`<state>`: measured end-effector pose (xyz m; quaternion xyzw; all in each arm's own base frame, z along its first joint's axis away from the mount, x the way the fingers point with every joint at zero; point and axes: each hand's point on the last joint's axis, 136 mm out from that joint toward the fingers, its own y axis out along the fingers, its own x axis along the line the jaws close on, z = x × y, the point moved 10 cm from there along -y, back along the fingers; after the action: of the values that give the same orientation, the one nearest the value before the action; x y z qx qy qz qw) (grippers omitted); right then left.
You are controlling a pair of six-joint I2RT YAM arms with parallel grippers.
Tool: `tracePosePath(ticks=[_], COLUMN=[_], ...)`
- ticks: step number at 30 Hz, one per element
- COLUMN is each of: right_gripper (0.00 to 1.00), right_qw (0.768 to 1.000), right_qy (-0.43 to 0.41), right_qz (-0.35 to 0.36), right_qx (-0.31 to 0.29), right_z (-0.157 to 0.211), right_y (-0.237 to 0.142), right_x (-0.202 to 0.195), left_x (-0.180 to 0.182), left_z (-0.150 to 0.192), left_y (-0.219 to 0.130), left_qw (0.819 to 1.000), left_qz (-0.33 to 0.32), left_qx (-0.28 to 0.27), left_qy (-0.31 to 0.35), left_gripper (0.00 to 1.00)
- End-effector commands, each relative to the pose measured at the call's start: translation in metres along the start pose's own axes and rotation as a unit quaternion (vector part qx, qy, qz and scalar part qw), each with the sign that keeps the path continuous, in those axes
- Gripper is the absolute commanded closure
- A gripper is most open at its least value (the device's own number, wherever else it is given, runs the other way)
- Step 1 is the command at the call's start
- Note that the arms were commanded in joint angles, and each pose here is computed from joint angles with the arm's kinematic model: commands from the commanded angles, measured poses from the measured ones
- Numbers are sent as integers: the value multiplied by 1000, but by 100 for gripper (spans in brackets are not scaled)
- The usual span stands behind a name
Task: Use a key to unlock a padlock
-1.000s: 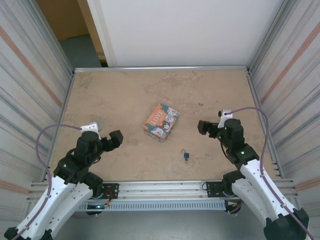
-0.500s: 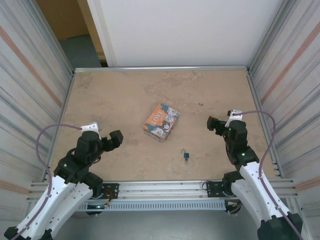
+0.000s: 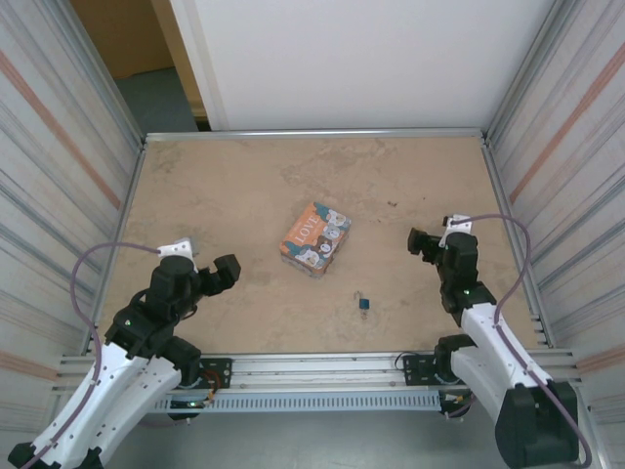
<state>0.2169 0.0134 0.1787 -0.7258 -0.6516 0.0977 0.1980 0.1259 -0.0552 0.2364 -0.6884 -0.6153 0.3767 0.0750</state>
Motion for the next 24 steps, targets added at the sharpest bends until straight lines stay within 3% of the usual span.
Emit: tracePosePath(ticks=[1, 12, 16, 24], right_gripper=[1, 1, 1, 1], right_qw=[999, 997, 992, 991], right_qy=[-22, -45, -89, -96], right_qz=[4, -33, -85, -80], right_qx=[-24, -60, -8, -53], right_z=[5, 11, 6, 9], right_y=[11, 49, 64, 64], right_x=[-3, 3, 14, 2], left_x=[4, 8, 9, 7], left_z=[1, -3, -6, -15], left_y=[1, 0, 0, -4], left_qw=[1000, 999, 998, 995], left_qz=[-16, -45, -57, -68], left_qx=[-4, -21, -34, -61], left_qy=[4, 12, 22, 49], left_gripper=[1, 1, 1, 1])
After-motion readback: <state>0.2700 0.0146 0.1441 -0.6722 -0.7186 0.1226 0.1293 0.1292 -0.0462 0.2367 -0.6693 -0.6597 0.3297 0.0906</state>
